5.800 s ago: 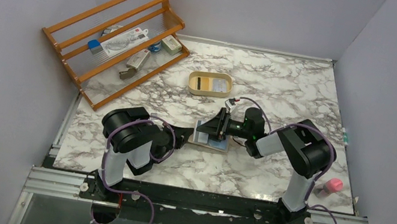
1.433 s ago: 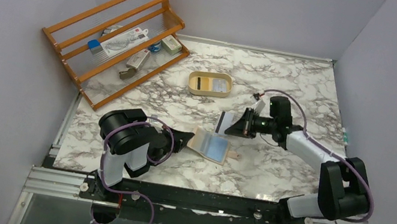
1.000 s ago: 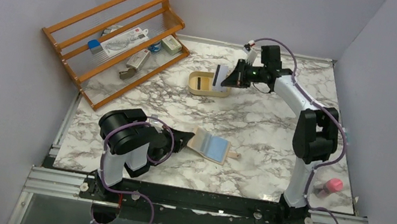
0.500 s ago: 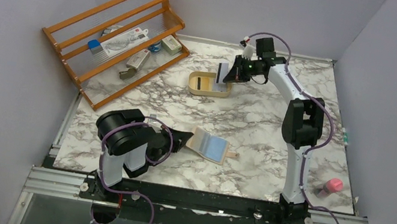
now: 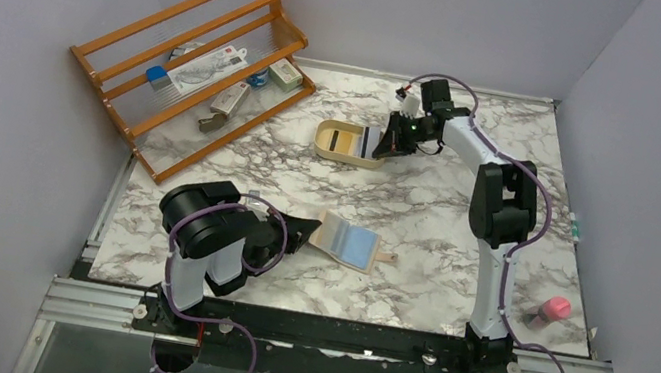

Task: Take the credit cards out of the card holder

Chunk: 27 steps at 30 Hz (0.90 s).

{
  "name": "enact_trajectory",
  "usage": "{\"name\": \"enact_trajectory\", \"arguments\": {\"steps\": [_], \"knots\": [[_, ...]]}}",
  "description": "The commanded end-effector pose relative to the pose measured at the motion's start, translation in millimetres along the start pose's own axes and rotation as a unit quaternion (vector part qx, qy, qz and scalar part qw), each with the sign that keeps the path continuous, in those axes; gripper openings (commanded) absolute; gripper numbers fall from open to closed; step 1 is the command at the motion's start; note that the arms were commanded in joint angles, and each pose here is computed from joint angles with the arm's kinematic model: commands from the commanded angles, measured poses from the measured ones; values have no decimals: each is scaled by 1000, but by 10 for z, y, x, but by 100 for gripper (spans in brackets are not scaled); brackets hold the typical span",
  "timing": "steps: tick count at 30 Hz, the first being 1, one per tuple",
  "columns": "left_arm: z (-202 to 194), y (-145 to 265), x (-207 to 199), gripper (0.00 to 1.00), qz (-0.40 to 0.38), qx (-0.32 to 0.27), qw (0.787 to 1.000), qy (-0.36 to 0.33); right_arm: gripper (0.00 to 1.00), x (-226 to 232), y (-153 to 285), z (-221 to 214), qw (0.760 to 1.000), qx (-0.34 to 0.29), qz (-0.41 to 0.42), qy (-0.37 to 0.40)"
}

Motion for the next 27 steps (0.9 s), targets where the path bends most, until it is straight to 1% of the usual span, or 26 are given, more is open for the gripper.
{"name": "enact_trajectory", "arguments": {"steps": [1, 9, 17, 18, 19, 23, 24, 27], "knots": [[-33, 72, -538, 0, -131, 12, 991, 31, 1, -79, -12, 52, 1000, -2, -18, 7], [-23, 66, -521, 0, -128, 11, 991, 30, 11, -91, 100, 82, 999, -11, -41, 5], [-16, 66, -518, 0, -128, 11, 991, 30, 30, -100, 309, 177, 998, -34, -50, 0], [-13, 68, -519, 0, -128, 10, 991, 30, 32, -92, 341, 210, 998, -39, -51, 2], [-11, 70, -522, 0, -128, 9, 991, 29, 35, -83, 383, 253, 998, -45, -52, 3], [-8, 74, -543, 0, -132, 8, 991, 28, 38, 21, 616, 522, 995, -84, -60, 18], [-13, 74, -562, 0, -136, 9, 990, 26, 42, 82, 699, 603, 993, -96, -62, 26], [-24, 79, -630, 0, -150, 10, 989, 16, 49, 308, 1000, 803, 987, -143, -58, 49]]}}
Point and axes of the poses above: each gripper's point midway between its finger pads, its own y axis back along the fingers, its own x axis along the line the jaws close on, z = x × y, the point moved 6 cm from there along y, back along the fingers, and after that the axes turned 12 degrees about y, right-handed, at the moved point
